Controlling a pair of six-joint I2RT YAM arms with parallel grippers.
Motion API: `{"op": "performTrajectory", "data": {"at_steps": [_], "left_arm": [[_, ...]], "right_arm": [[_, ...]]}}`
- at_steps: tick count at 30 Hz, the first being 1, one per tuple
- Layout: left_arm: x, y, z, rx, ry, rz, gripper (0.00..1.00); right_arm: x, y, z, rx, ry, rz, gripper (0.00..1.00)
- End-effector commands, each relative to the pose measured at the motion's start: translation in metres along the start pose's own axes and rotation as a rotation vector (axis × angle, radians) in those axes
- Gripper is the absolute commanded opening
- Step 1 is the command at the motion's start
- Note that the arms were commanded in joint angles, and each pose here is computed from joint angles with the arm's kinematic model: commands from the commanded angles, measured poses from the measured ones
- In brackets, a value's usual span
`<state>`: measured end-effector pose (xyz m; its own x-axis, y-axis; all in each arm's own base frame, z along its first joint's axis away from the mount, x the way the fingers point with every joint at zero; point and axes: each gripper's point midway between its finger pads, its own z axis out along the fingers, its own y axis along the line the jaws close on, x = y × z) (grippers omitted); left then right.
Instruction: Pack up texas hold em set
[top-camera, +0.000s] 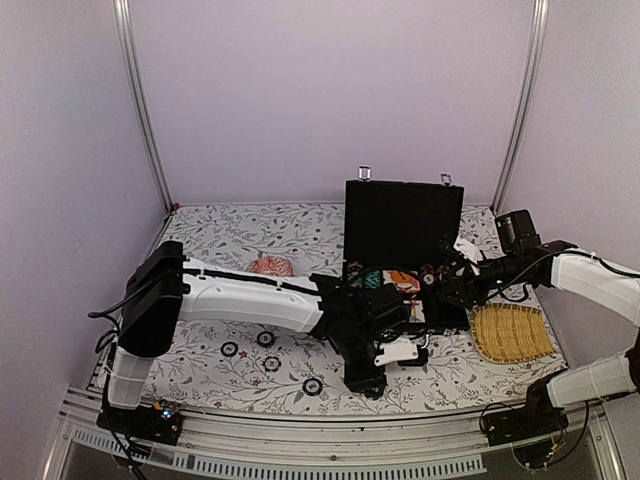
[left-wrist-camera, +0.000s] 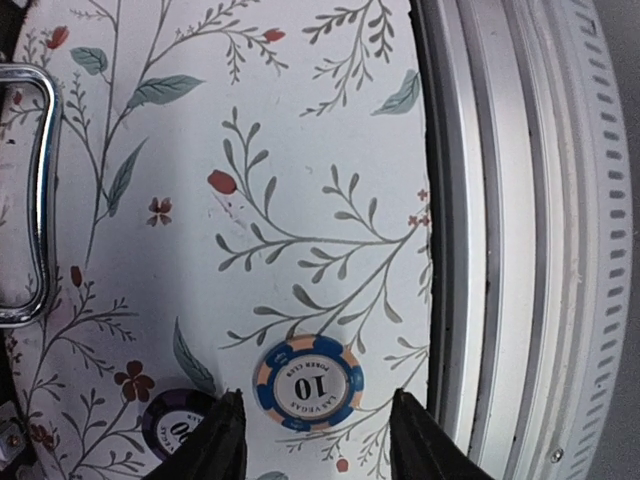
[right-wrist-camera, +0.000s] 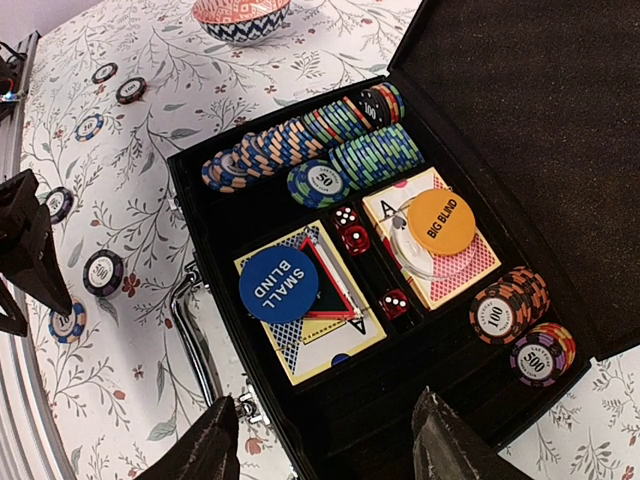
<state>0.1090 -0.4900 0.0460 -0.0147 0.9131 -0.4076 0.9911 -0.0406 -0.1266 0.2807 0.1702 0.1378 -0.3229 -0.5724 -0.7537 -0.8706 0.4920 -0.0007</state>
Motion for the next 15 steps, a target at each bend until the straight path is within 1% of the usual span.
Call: {"op": "performTrajectory", "data": {"at_steps": [1,7,15], "left_arm": [[-0.002,-0.009,0.012,0.005,0.026,0.091,0.51],[0.015,-0.003,0.030,-0.034,0.117,0.113,0.51],[0.024,-0.001,0.038,-0.062,0.157,0.137,0.49]], "right_arm": [[0.001,-0.004,0.002,0.007,0.003,-0.001,0.60],[0.001,-0.004,0.003,0.005,0.003,-0.003,0.60],[0.003,-0.004,0.004,0.000,0.010,0.003,0.60]]}}
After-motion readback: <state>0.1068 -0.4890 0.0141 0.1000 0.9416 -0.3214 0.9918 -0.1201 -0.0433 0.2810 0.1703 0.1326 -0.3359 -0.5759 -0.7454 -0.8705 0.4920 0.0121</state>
